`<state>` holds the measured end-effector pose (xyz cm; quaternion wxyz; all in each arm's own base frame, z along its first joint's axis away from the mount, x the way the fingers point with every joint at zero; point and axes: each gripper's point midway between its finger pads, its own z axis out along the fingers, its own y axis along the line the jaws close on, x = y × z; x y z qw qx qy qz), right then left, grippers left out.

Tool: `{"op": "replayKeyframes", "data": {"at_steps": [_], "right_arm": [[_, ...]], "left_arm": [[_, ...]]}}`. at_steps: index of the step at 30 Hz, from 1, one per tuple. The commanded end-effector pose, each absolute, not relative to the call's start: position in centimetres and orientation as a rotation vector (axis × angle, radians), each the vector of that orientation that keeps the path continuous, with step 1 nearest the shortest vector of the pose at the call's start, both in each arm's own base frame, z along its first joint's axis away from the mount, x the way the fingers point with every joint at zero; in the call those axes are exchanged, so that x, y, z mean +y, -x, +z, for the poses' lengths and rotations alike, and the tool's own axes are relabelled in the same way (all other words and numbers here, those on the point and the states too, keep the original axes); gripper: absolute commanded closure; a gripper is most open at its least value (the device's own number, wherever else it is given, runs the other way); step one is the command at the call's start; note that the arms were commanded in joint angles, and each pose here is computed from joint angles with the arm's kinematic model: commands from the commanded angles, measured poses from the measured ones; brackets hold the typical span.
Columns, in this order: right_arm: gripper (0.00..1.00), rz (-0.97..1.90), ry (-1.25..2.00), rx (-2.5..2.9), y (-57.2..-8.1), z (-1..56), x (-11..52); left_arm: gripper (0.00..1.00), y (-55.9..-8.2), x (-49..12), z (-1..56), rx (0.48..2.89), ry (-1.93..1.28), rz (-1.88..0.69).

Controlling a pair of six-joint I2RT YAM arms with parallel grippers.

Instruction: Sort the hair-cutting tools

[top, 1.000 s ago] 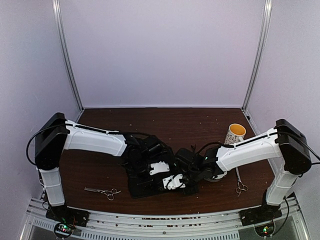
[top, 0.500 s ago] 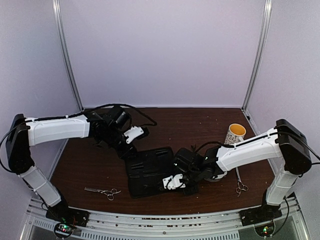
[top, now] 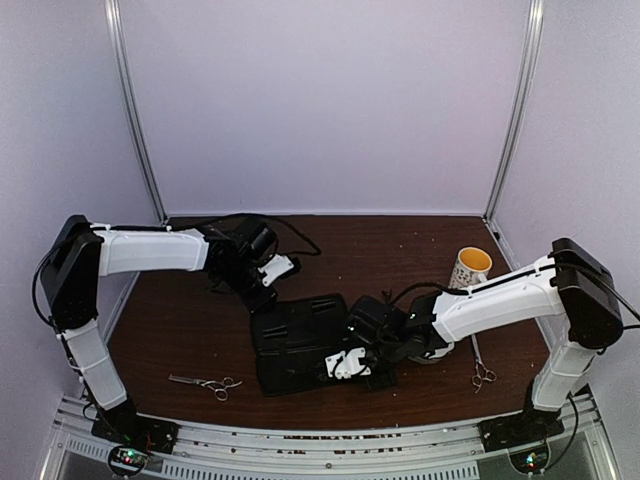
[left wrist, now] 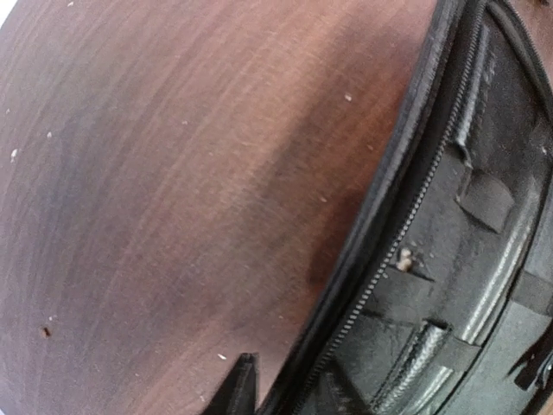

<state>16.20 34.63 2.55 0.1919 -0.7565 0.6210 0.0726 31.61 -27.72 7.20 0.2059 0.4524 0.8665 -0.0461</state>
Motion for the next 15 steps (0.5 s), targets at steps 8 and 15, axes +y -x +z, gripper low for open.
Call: {"op": "replayKeyframes", "data": {"at_steps": [8, 15], "right_arm": [[1.00, 0.227, 2.128, 1.772, -15.8, 3.3, 34.7], [0.82, 0.317, 2.135, 1.703, -15.0, 7.4, 35.1]], "left_arm": [[1.00, -33.4, -28.6, 8.0, 2.339, -1.240, -0.117], [1.00, -33.7, -28.6, 10.7, 2.241, -1.193, -0.130]]}}
